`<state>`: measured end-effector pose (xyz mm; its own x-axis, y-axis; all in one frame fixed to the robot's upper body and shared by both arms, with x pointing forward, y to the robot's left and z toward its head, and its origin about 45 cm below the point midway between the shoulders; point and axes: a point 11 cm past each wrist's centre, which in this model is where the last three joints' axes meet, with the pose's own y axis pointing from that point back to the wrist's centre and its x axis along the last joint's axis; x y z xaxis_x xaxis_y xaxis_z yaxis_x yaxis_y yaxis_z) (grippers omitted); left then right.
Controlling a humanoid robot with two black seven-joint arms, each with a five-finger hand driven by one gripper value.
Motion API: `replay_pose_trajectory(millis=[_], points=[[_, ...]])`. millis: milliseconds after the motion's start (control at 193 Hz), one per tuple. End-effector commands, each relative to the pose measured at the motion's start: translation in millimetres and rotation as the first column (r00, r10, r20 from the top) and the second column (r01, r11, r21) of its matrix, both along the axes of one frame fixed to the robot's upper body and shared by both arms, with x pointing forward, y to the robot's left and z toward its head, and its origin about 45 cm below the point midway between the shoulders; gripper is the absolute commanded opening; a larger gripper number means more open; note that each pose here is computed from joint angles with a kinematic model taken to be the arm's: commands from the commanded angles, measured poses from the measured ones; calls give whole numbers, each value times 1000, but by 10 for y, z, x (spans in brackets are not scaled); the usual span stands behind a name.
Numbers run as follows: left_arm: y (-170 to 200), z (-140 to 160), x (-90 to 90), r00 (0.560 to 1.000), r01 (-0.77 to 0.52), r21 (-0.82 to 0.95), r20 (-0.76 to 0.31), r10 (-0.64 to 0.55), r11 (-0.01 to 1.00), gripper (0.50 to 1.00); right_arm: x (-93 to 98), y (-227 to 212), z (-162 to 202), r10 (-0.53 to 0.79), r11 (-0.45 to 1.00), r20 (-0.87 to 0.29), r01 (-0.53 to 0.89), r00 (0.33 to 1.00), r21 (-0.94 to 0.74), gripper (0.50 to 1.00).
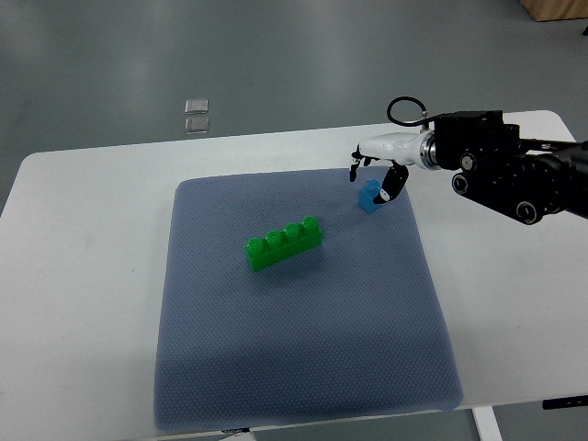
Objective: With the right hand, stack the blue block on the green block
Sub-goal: 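Lower the right hand around the blue block, then close the right hand fingers on the blue block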
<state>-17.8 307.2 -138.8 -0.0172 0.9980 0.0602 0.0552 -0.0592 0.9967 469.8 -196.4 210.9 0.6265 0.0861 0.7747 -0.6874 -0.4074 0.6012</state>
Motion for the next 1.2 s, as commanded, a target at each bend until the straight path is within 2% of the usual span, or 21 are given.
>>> replay_pose_trajectory(millis=[0,249,254,409,725,849,1196], points=[[0,0,-1,1000,0,0,0,0,1000,1000,-13,-18,-71,-8,1000,-7,8,1000,-5,791],[-32,-1,2,1000,1,-9,1,-1,1000,1000,3,-33,-159,-4,1000,19,5,1000,-31,756],[-32,-1,2,1000,1,-9,1,-1,1000,1000,-8,-27,-183,-4,1000,14,4,1000,-30,726],[-53,-1,4,1000,1,-15,1,-1,1000,1000,-13,-36,-192,-4,1000,13,4,1000,-31,699],[-58,-1,-5,1000,1,-17,0,-1,1000,1000,-38,-43,-226,21,999,6,-20,1000,-48,686],[-58,-1,-5,1000,1,-17,0,-1,1000,1000,-45,-33,-228,27,999,5,-27,1000,-45,660],[-58,-1,-5,1000,1,-17,0,-1,1000,1000,-53,-30,-236,38,998,3,-38,999,-43,633]])
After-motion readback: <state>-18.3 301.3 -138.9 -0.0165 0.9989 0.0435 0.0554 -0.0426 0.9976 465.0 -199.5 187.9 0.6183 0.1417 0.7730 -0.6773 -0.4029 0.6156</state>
